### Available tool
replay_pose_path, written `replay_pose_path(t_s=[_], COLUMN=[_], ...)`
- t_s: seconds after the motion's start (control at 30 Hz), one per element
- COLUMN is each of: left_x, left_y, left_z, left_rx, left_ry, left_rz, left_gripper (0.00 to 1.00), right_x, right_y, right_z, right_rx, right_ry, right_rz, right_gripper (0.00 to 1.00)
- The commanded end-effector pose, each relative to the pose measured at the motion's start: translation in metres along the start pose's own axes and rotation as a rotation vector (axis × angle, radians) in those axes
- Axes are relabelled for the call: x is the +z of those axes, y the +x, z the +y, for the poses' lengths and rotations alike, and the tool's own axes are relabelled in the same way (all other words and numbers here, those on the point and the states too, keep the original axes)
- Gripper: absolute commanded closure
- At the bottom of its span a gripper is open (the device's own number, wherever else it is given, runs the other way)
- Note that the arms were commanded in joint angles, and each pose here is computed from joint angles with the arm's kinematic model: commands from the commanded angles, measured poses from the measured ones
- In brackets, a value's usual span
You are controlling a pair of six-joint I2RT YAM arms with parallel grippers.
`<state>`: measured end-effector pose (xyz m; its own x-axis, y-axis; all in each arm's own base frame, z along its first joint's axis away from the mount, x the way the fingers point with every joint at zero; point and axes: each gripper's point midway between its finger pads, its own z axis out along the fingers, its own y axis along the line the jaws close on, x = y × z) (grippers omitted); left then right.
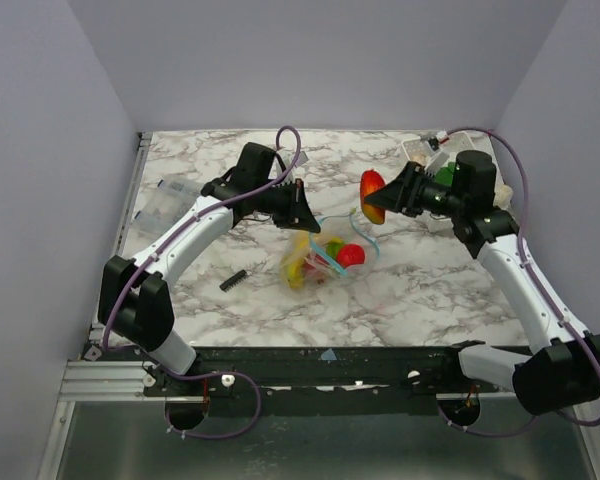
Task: Place the food in the zip-top bag and seal the zipper
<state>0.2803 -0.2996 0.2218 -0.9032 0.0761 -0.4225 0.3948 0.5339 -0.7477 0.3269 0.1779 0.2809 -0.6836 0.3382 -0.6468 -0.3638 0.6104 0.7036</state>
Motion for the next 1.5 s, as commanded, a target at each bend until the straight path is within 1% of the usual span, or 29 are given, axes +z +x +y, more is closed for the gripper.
replay_pose_path(t_s=[0.0,0.1,0.2,0.3,0.43,0.57,0.63,0.73,0.87,0.9,0.93,1.03,1.13,1.17,1.27,1.33,1.47], left_x=[-0.013,-0.019,-0.020,-0.017,-0.014,-0.014,-0.014,-0.011,-0.006,-0.005,-0.005,-0.003,0.000,0.002,0.009,0.008,0.003], left_y=[-0.004,-0.009,-0.011,-0.012,-0.014,-0.014,-0.013,-0.010,-0.006,-0.007,-0.007,-0.008,-0.011,-0.010,-0.005,-0.003,0.002], left_z=[-0.018,-0.017,-0.013,-0.002,-0.002,-0.003,-0.006,-0.010,-0.011,-0.011,-0.012,-0.014,-0.014,-0.014,-0.015,-0.018,-0.020], left_rx=[0.066,0.101,0.133,0.135,0.138,0.144,0.149,0.158,0.131,0.123,0.112,0.088,0.054,0.041,0.006,-0.023,-0.066], left_ry=[0.027,-0.001,-0.029,-0.065,-0.061,-0.057,-0.052,-0.062,-0.072,-0.073,-0.071,-0.070,-0.078,-0.076,-0.071,-0.080,-0.107], left_rz=[-0.026,-0.048,-0.068,-0.065,-0.062,-0.070,-0.071,-0.071,-0.064,-0.066,-0.068,-0.077,-0.088,-0.080,-0.054,-0.028,0.018], left_gripper=[1.00,1.00,1.00,1.00,1.00,1.00,1.00,1.00,1.00,1.00,1.00,1.00,1.00,1.00,1.00,1.00,1.00], right_x=[-0.012,-0.018,-0.024,-0.026,-0.023,-0.017,-0.012,0.001,0.020,0.024,0.027,0.036,0.046,0.050,0.057,0.059,0.053], right_y=[0.056,0.080,0.096,0.112,0.130,0.137,0.139,0.140,0.137,0.135,0.133,0.123,0.120,0.121,0.121,0.117,0.094], right_z=[0.035,0.039,0.033,0.033,0.025,0.026,0.025,0.022,0.009,0.005,0.003,0.000,-0.006,-0.004,0.005,0.006,0.028], right_rx=[0.017,0.020,0.048,0.065,0.095,0.109,0.131,0.170,0.291,0.309,0.315,0.312,0.311,0.310,0.306,0.306,0.313], right_ry=[-0.125,-0.138,-0.112,-0.130,-0.108,-0.112,-0.106,-0.077,0.008,0.031,0.050,0.057,0.057,0.029,-0.033,-0.003,-0.017], right_rz=[0.182,0.244,0.284,0.320,0.366,0.402,0.410,0.424,0.391,0.379,0.358,0.293,0.275,0.277,0.300,0.294,0.256], right_gripper=[0.73,0.71,0.71,0.71,0.70,0.69,0.65,0.63,0.61,0.58,0.53,0.41,0.34,0.32,0.30,0.27,0.27])
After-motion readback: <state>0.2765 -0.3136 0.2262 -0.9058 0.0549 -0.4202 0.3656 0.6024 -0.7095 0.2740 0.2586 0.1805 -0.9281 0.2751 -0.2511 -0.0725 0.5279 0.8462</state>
